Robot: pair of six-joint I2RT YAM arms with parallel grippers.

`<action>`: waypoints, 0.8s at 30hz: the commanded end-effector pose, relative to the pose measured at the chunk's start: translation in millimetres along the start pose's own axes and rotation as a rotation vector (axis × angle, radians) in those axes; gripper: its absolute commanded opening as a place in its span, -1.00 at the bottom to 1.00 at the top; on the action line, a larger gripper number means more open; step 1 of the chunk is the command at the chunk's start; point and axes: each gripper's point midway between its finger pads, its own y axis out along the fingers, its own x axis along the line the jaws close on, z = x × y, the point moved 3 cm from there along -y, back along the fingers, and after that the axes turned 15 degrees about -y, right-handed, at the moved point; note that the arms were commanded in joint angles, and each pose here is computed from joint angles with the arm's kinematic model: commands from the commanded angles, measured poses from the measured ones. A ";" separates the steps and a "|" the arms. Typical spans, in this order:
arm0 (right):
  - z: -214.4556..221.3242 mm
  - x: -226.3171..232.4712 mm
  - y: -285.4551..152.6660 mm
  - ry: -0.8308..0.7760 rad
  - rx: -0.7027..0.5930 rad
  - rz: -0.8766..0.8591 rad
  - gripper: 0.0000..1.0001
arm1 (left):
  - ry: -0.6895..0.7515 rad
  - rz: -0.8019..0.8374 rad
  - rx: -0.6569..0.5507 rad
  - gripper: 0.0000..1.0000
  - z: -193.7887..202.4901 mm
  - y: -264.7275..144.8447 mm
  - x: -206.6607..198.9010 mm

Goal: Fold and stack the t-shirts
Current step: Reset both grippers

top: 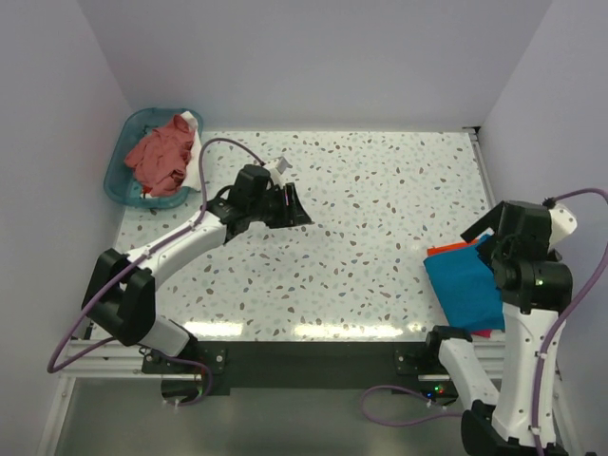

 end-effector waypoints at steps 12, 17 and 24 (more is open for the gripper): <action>13.8 128.6 31.6 -0.142 0.001 -0.641 0.98 | 0.090 -0.060 -0.131 0.08 -12.4 -26.8 9.5; 42.8 185.6 21.5 -0.316 -0.012 -0.682 0.97 | 0.112 -0.129 -0.198 0.08 -11.9 -40.7 27.7; 85.5 250.7 2.7 -0.465 -0.045 -0.807 0.97 | 0.130 -0.171 -0.264 0.09 -6.0 -61.6 44.2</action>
